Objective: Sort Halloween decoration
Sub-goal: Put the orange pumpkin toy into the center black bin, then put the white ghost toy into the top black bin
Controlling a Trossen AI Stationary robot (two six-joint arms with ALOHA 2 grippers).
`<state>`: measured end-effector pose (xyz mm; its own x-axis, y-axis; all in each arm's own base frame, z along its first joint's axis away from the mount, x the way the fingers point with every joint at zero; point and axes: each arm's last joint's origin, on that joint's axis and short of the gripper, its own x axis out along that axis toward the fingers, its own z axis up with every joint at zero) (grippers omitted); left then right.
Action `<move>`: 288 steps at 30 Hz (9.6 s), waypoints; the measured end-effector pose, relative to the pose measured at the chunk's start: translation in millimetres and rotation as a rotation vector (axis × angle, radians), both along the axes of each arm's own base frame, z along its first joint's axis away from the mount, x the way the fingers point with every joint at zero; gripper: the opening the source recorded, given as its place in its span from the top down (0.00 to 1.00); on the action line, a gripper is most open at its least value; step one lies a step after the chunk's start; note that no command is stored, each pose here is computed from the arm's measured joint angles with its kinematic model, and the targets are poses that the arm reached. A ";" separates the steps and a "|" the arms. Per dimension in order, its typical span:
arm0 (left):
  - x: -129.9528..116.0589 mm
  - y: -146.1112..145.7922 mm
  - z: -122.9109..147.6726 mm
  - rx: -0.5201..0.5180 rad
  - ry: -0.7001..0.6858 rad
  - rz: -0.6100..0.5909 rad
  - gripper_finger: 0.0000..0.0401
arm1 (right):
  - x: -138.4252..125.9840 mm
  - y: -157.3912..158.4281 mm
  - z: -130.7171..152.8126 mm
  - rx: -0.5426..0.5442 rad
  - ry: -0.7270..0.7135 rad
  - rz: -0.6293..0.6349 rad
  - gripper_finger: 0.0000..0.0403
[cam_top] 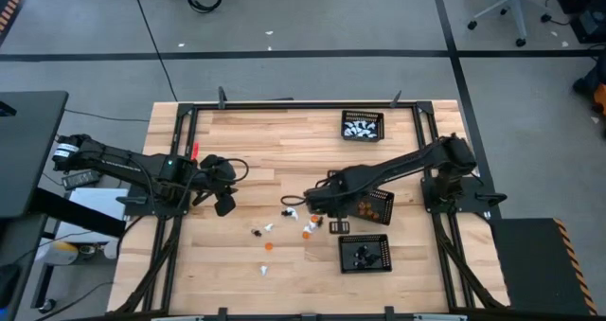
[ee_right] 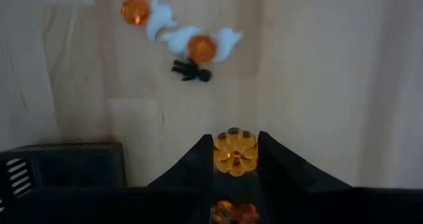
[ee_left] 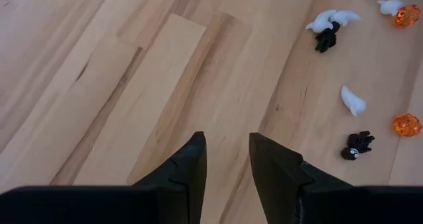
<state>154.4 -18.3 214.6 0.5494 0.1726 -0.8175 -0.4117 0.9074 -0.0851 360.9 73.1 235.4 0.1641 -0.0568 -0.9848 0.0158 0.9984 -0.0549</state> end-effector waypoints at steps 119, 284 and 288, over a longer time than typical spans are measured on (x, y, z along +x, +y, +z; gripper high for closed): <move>24.4 -3.6 11.7 -0.034 -0.242 0.006 0.69 | 57.6 36.8 -102.9 0.111 -0.213 0.479 0.77; 19.4 -0.2 7.6 0.101 -0.164 -0.003 0.69 | 70.4 -47.2 -64.2 0.155 -0.030 0.085 0.82; 19.1 -0.1 7.3 0.101 -0.161 -0.003 0.69 | 72.5 -50.8 -46.0 0.190 -0.014 0.084 0.83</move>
<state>173.5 -18.5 221.9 0.6726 0.2477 -0.6973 -0.3972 0.9159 -0.0578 433.4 22.3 189.5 0.1738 0.1439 -0.9742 -0.0685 0.9886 0.1338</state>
